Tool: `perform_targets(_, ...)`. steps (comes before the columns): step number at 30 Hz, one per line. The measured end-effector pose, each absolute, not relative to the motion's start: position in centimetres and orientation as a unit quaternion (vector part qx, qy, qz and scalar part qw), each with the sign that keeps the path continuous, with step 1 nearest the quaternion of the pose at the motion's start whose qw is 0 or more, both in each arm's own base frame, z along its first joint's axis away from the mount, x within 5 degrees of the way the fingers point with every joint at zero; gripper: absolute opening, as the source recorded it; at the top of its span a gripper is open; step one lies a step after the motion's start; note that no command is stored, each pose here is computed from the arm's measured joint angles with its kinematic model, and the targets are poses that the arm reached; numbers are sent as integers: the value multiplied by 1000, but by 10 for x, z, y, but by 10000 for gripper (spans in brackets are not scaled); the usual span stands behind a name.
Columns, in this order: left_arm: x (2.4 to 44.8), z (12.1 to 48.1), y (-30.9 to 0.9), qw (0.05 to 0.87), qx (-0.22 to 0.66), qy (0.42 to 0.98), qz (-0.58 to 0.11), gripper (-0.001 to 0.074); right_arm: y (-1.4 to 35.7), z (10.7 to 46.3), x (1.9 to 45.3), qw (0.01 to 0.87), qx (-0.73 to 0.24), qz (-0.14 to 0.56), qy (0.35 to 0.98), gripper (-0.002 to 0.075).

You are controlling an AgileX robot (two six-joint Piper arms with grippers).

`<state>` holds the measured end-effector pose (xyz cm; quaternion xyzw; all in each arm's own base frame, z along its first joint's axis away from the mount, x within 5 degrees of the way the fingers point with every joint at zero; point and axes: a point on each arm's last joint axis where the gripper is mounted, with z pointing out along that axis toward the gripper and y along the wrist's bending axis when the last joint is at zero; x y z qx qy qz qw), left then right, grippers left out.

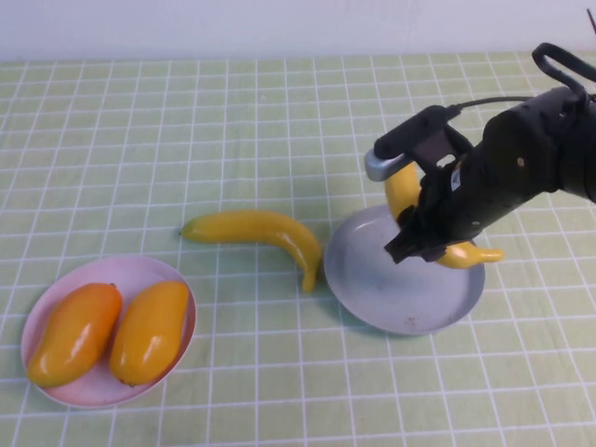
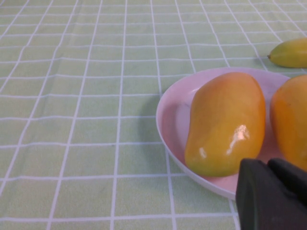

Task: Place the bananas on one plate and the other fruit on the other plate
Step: Put another type of fruit in the right plate

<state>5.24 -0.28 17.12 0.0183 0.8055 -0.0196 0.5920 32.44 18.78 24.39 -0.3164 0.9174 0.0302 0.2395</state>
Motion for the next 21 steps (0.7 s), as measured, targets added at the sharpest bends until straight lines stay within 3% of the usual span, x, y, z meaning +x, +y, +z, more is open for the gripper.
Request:
perform_targets(10,52,171,-3,592,18,805,-20,1,174,195,348,187,-277,25,942,312)
perform_targets(21,52,171,-3,592,18,805,-20,1,180,188,352,192,-254,53,946,312)
